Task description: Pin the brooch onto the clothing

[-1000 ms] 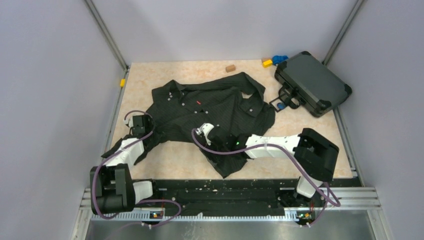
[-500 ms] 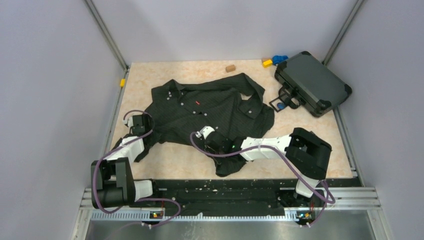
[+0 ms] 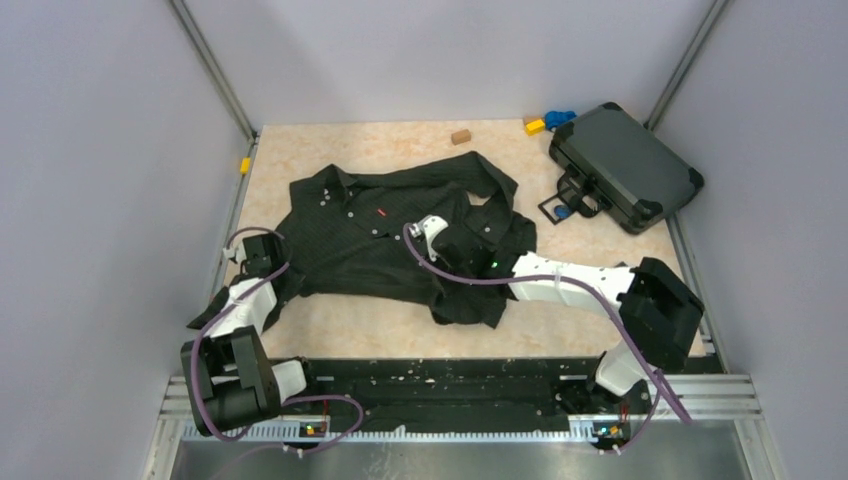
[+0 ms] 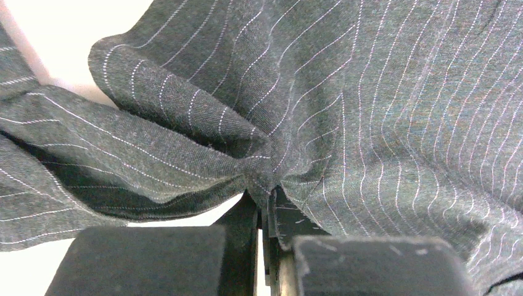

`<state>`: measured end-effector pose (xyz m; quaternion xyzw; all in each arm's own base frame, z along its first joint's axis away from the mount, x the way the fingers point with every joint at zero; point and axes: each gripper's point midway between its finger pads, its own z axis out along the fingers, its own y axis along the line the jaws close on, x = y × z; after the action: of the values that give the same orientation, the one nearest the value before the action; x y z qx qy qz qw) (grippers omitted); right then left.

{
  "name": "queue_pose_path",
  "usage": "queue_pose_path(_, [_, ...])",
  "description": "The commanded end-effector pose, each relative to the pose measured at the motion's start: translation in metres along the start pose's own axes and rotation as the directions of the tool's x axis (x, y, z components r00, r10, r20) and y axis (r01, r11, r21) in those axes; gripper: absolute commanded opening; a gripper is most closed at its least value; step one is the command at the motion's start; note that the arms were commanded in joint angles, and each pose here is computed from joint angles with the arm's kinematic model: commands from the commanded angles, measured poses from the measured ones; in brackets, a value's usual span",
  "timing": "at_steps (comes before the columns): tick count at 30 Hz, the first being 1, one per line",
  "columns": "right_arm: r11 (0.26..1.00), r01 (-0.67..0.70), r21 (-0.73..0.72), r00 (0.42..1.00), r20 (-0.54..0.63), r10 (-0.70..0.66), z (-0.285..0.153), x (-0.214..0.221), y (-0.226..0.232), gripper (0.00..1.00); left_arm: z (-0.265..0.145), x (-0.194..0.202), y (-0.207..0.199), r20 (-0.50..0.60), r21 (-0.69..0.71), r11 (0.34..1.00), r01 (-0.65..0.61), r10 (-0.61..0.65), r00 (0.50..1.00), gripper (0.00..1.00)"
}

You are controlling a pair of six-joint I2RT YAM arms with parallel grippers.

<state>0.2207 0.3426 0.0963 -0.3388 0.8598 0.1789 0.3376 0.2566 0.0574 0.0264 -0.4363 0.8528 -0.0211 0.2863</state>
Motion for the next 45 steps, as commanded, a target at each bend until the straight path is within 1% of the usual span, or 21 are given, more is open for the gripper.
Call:
queue_pose_path(1, [0.998,0.008,0.059,1.000,-0.013,-0.007,-0.006,-0.007,-0.034,0.22,-0.010,-0.034,0.004,0.115,-0.047,0.998,-0.031,0.036,0.993,0.00])
queue_pose_path(4, [0.990,0.024,0.142,1.000,-0.023,-0.021,-0.011,-0.006,-0.056,0.40,-0.012,-0.035,0.005,0.123,-0.048,0.998,-0.036,0.042,0.992,0.00])
queue_pose_path(6, [0.986,0.040,0.161,0.999,-0.032,-0.035,-0.016,-0.002,-0.060,0.52,-0.013,-0.036,0.004,0.125,-0.043,0.998,-0.039,0.045,0.991,0.00])
queue_pose_path(8, [0.985,0.034,0.169,0.999,-0.022,-0.030,-0.023,0.000,-0.063,0.60,-0.014,-0.037,0.003,0.127,-0.040,0.998,-0.041,0.046,0.991,0.00])
queue_pose_path(13, [0.966,-0.026,0.259,1.000,-0.005,0.029,-0.044,0.010,-0.078,0.70,-0.016,-0.038,0.002,0.133,-0.035,0.998,-0.043,0.047,0.990,0.00])
queue_pose_path(15, [0.960,-0.052,0.276,0.999,0.025,0.047,-0.058,0.006,-0.081,0.74,-0.017,-0.039,0.001,0.134,-0.029,0.999,-0.044,0.048,0.990,0.00])
queue_pose_path(17, [0.963,-0.071,0.262,0.996,0.067,0.056,-0.074,-0.002,-0.079,0.76,-0.017,-0.038,0.000,0.131,-0.023,0.999,-0.045,0.048,0.990,0.00])
queue_pose_path(19, [0.975,-0.082,0.207,0.992,0.113,0.060,-0.087,-0.011,-0.070,0.77,-0.017,-0.038,-0.002,0.127,-0.015,0.999,-0.045,0.046,0.991,0.00])
queue_pose_path(21, [0.990,-0.067,0.125,0.988,0.149,0.048,-0.098,-0.018,-0.052,0.77,-0.017,-0.037,-0.003,0.125,-0.010,0.999,-0.044,0.045,0.991,0.00])
queue_pose_path(23, [0.999,-0.007,0.054,0.984,0.178,-0.003,-0.104,-0.019,-0.026,0.77,-0.017,-0.038,-0.004,0.126,-0.005,0.999,-0.044,0.044,0.991,0.00])
queue_pose_path(25, [0.997,0.069,-0.038,0.982,0.181,-0.061,-0.102,-0.011,0.008,0.76,-0.017,-0.038,-0.005,0.125,0.002,0.999,-0.044,0.043,0.991,0.00])
queue_pose_path(26, [0.993,0.081,-0.085,0.983,0.172,-0.065,-0.099,-0.007,0.019,0.74,-0.017,-0.038,-0.006,0.123,0.006,0.999,-0.044,0.043,0.991,0.00])
queue_pose_path(28, [0.979,0.107,-0.174,0.988,0.132,-0.084,-0.087,0.006,0.045,0.66,-0.017,-0.038,-0.008,0.119,0.015,0.999,-0.043,0.041,0.992,0.00])
queue_pose_path(31, [0.959,0.147,-0.243,0.988,0.090,-0.129,-0.071,0.021,0.072,0.59,-0.018,-0.038,-0.010,0.119,0.021,0.999,-0.043,0.040,0.992,0.00])
queue_pose_path(33, [0.949,0.171,-0.264,0.985,0.069,-0.159,-0.061,0.029,0.083,0.56,-0.019,-0.038,-0.010,0.123,0.022,0.999,-0.042,0.039,0.992,0.00])
queue_pose_path(36, [0.949,0.189,-0.252,0.982,0.042,-0.185,-0.046,0.038,0.084,0.53,-0.018,-0.037,-0.009,0.122,0.023,0.999,-0.046,0.042,0.992,0.00])
queue_pose_path(38, [0.953,0.211,-0.216,0.977,0.016,-0.212,-0.034,0.045,0.078,0.51,-0.018,-0.037,-0.009,0.121,0.023,0.999,-0.047,0.044,0.992,0.00])
queue_pose_path(41, [0.958,0.252,-0.139,0.964,-0.054,-0.261,-0.019,0.060,0.062,0.47,-0.018,-0.037,-0.009,0.119,0.024,0.998,-0.049,0.046,0.992,0.00])
queue_pose_path(45, [0.955,0.278,-0.107,0.948,-0.132,-0.290,-0.008,0.080,0.052,0.41,-0.018,-0.037,-0.010,0.120,0.025,0.998,-0.051,0.047,0.992,0.00])
